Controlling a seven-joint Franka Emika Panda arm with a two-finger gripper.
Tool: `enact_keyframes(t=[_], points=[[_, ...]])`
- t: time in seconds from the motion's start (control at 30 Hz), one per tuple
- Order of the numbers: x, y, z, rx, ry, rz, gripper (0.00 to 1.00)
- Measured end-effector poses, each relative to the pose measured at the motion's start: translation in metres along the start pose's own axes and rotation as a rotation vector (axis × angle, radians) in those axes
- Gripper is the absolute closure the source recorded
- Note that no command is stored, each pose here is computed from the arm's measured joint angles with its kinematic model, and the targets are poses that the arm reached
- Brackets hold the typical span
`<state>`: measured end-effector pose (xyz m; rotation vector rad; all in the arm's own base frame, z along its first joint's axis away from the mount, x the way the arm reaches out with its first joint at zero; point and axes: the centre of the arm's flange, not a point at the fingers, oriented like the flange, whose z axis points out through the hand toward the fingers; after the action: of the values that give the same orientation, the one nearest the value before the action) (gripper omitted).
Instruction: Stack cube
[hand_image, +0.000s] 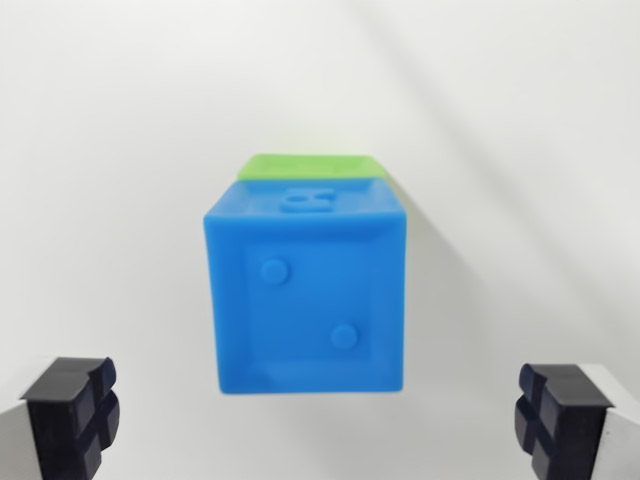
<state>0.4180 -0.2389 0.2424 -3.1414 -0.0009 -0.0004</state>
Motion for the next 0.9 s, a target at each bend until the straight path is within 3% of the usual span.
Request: enact_keyframes(t=[0.9], points=[[0.000, 0.000, -0.112, 0.0012, 0.0029, 0.000, 0.00]])
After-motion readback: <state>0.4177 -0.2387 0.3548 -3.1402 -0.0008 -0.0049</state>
